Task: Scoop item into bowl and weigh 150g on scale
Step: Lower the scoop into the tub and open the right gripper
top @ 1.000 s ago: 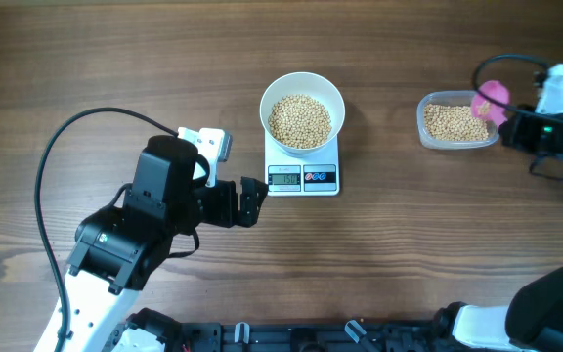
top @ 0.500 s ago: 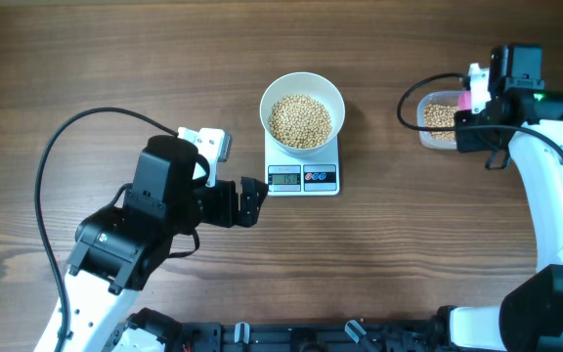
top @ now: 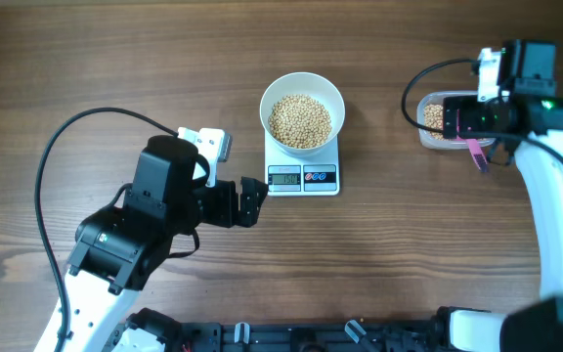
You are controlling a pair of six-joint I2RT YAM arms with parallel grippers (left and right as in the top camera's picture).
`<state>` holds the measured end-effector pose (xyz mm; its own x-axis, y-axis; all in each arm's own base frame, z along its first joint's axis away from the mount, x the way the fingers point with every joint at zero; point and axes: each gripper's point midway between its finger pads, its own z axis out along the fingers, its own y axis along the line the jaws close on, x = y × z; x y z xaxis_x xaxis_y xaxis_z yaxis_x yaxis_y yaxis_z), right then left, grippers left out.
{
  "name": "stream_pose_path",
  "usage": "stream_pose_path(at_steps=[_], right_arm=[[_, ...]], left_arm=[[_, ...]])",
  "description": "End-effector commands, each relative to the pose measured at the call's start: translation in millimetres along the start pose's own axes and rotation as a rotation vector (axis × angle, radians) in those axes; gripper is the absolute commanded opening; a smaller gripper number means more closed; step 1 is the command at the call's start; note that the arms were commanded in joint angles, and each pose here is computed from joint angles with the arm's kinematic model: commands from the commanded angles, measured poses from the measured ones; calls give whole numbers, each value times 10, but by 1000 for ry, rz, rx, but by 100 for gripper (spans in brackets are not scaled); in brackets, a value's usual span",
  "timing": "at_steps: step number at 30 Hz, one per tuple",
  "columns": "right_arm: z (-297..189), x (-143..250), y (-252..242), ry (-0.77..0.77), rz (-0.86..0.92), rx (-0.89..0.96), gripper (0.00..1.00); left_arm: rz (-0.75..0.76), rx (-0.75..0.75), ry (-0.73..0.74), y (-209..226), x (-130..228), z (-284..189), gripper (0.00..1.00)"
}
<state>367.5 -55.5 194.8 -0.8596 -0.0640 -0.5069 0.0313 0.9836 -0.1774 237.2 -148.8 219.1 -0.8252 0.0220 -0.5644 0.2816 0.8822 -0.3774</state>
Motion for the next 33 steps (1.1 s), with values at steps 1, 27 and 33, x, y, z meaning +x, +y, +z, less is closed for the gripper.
stream_pose_path(at_steps=[1,27,33], right_arm=[[-598,-138,-32,-174,67,-11,100],[-646,524,392,105,210,-226,100],[-1119,418,258,-94,198,-184,100]], left_arm=[[-6,9,13,-18,30,21,100],[-6,9,13,-18,30,21,100],[-7,9,13,-18,30,21,100]])
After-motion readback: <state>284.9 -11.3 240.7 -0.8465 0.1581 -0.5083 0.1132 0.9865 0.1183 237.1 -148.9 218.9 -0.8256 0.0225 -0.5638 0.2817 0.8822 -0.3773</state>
